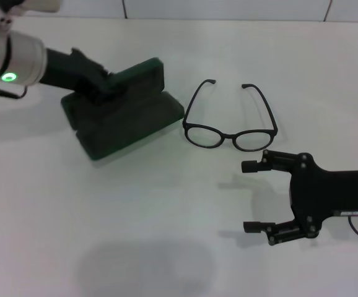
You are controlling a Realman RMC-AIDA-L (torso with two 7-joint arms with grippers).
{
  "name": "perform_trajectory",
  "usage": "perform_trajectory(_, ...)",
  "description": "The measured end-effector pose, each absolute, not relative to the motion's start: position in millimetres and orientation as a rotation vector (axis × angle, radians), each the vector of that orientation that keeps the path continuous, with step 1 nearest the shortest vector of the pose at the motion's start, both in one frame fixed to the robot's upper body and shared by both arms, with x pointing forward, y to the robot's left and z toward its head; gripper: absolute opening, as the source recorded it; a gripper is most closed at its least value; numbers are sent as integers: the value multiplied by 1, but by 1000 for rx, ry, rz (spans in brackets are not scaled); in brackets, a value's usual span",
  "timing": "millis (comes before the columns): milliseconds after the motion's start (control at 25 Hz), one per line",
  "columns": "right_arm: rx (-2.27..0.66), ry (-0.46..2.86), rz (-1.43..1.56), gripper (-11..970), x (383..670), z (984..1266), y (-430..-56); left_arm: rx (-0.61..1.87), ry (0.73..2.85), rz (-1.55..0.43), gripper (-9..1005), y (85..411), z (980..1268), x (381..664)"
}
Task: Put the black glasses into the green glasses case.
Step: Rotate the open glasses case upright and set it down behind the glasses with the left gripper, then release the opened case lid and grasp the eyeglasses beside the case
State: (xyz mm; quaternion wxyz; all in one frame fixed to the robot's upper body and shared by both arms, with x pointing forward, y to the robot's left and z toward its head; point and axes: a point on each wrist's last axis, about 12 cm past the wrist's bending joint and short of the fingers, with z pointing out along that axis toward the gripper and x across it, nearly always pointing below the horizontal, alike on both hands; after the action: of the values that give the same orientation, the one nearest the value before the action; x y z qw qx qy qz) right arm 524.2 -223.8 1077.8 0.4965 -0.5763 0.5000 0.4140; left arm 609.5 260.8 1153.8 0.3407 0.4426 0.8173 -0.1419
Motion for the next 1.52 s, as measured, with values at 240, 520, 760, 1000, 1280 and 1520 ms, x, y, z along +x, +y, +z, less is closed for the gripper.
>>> perform_trajectory(240,-1375,1214,985,883,517,1072,-230,1405,2000,-131,236,242,1150,620)
perform_trajectory(520,-1349,1218,979,883,515,1072,-233,1566,1854,-191,257,209,1154,618)
perform_trajectory(760,-1348,1218,980,883,515,1072,-233,1677,1777,-301,274,170,1153,615)
perform_trajectory(1000,-1346,1224,978,884,515,1070,-231,1660,1722,-320,291,153,1153,617)
perform_trajectory(1280,-1322,1232,975,880,513,1069,-232,1628,1745,-311,311,155,1148,618)
perform_trajectory(1520,-1276,1225,958,877,516,1072,-235,1540,1714,-405,412,156,1151,615)
